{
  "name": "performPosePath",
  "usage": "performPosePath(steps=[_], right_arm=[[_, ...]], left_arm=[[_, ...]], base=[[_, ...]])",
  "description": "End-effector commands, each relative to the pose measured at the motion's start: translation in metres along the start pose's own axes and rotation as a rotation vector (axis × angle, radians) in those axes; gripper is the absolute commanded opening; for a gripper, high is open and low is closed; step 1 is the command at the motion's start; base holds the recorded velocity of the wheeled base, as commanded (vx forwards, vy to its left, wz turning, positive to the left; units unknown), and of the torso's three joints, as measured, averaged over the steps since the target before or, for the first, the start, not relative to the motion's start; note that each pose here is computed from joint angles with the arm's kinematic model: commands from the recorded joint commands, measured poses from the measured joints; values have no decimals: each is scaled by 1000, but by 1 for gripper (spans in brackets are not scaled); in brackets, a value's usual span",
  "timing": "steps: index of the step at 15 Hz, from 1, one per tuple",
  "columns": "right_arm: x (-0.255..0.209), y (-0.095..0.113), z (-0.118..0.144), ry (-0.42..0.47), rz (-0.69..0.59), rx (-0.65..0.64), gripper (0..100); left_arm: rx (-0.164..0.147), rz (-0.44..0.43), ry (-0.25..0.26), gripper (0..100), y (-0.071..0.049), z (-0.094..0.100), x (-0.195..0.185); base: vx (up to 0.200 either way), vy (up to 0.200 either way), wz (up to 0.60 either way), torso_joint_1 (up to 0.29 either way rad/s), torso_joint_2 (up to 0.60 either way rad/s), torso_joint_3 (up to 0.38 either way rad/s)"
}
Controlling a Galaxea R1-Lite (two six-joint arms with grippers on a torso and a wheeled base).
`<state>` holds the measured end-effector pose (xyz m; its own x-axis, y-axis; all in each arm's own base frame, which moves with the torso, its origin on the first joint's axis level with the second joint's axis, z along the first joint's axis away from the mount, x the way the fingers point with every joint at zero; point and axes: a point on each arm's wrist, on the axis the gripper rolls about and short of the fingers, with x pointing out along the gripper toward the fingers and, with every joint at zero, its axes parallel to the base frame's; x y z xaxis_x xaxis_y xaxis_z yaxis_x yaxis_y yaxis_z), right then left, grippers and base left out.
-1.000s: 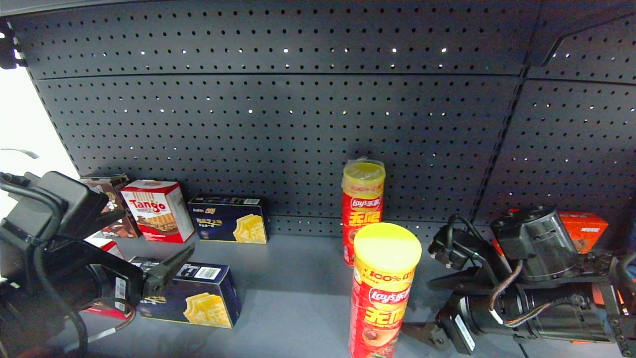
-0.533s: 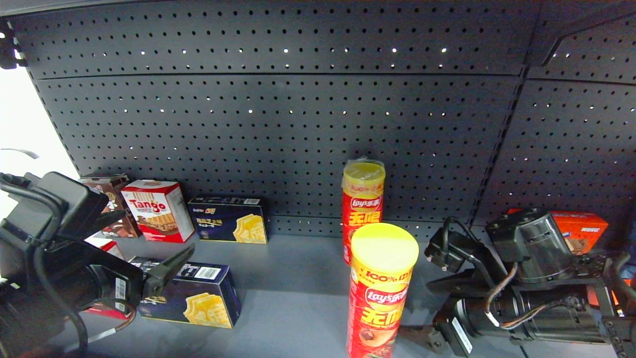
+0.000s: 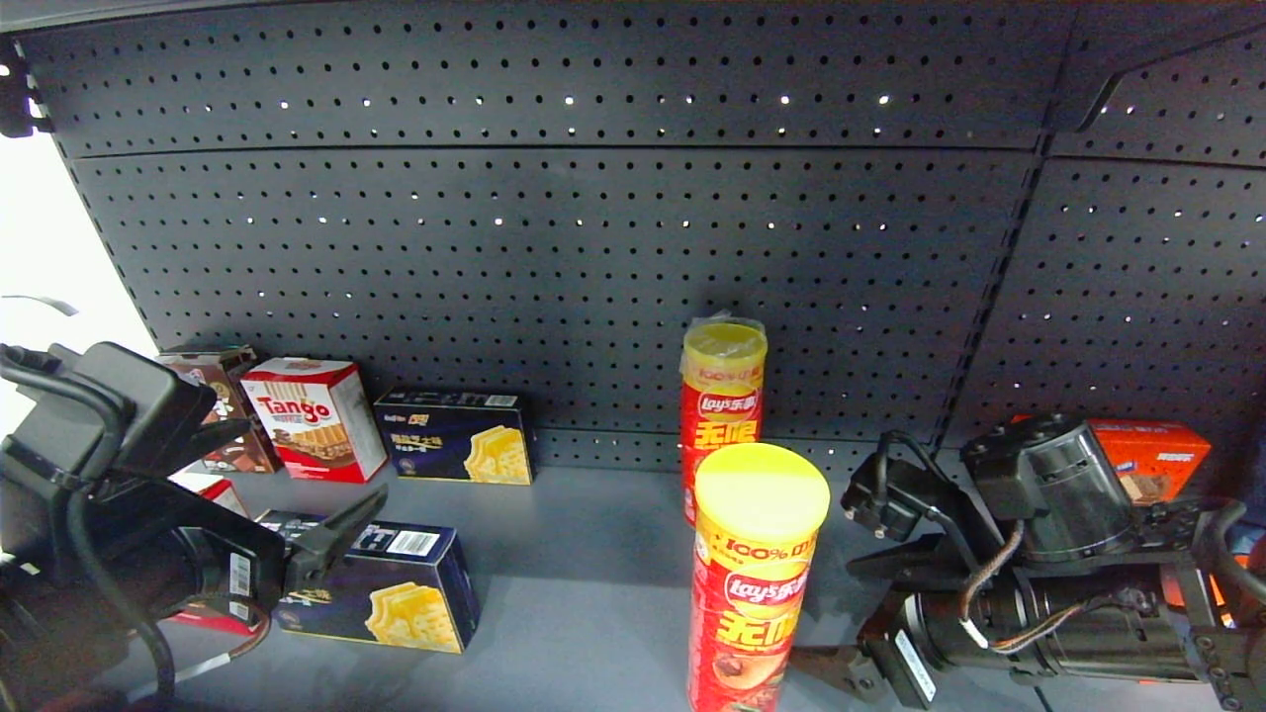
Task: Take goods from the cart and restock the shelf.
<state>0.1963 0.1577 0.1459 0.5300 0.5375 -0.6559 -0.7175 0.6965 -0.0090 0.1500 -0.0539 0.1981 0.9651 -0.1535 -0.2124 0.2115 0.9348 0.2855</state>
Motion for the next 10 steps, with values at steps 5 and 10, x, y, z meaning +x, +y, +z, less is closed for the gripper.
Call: performPosePath(steps=[5,10], right_arm=[[4,0,0,9,2,0,100],[8,1,1,17,7,-4,100]], left_arm=[[-4,2,-2,100,0,0,-1],[-5,3,1,100,0,-1,-1]], base=[[0,0,0,0,0,0],[0,0,0,0,0,0]])
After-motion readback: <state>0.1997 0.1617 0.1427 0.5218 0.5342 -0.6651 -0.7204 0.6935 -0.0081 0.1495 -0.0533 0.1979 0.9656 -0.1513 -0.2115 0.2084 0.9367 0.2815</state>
